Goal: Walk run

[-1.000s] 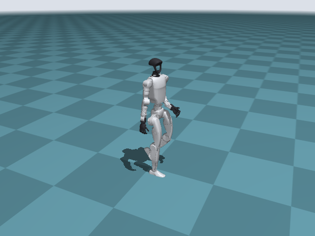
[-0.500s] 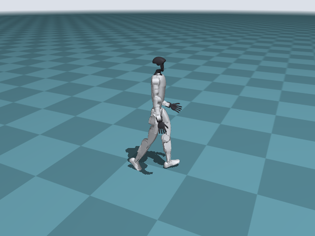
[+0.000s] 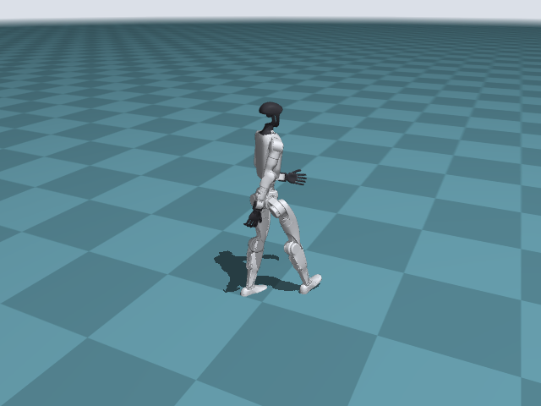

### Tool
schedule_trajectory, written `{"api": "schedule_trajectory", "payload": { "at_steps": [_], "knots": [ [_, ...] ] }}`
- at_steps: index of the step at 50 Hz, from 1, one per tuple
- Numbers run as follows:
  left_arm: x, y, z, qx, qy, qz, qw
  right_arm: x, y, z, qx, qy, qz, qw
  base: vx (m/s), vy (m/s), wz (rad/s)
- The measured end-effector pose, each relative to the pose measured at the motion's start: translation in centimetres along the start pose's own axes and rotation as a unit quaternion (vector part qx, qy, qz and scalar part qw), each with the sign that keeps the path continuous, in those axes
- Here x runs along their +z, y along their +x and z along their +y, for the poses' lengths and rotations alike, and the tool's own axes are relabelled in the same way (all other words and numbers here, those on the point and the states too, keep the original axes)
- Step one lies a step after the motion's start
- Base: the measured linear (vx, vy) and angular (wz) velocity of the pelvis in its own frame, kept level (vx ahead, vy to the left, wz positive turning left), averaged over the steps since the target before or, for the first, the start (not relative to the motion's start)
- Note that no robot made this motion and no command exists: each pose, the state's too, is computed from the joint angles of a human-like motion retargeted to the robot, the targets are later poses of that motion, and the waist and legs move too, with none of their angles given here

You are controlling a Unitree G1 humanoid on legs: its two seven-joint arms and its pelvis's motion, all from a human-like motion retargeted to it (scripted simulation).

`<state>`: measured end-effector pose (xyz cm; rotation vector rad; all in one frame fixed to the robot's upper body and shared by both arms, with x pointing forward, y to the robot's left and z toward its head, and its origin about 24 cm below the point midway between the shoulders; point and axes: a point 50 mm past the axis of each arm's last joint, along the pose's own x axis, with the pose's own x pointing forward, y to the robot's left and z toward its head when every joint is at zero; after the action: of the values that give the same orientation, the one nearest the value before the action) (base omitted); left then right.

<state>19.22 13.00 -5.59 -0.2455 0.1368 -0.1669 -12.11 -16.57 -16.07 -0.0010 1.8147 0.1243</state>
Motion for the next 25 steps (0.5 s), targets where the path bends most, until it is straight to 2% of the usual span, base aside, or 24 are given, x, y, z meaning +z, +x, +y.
{"api": "schedule_trajectory", "payload": {
  "at_steps": [5, 12, 15, 18, 25],
  "knots": [
    [-0.9, -0.8, 0.4, 0.014, -0.006, 0.019, 1.0, 1.5, -0.2, -2.1, -0.046, -0.003, -0.009, 0.999, 0.81, -0.26, 0.71],
    [-4.0, -3.5, -0.6, 0.038, -0.052, 0.081, 0.995, 4.6, -0.7, -4.6, -0.073, 0.073, -0.045, 0.994, 0.96, -0.28, 1.04],
    [-4.3, -3.3, -1.7, 0.041, -0.071, 0.083, 0.993, 8.5, -1.7, -6.8, -0.082, 0.092, -0.094, 0.988, 0.7, 0.12, 1.34],
    [-4.2, -3.5, -1.6, 0.024, -0.065, 0.081, 0.994, 12.3, -2.4, -7.3, -0.099, 0.085, -0.147, 0.98, 0.7, -0.75, 0.56],
    [-3.4, -4.0, -0.6, 0.014, -0.026, 0.068, 0.997, 21.6, -6.7, -9.3, -0.17, 0.004, -0.315, 0.934, 0.65, -0.39, -0.58]
  ]
}}
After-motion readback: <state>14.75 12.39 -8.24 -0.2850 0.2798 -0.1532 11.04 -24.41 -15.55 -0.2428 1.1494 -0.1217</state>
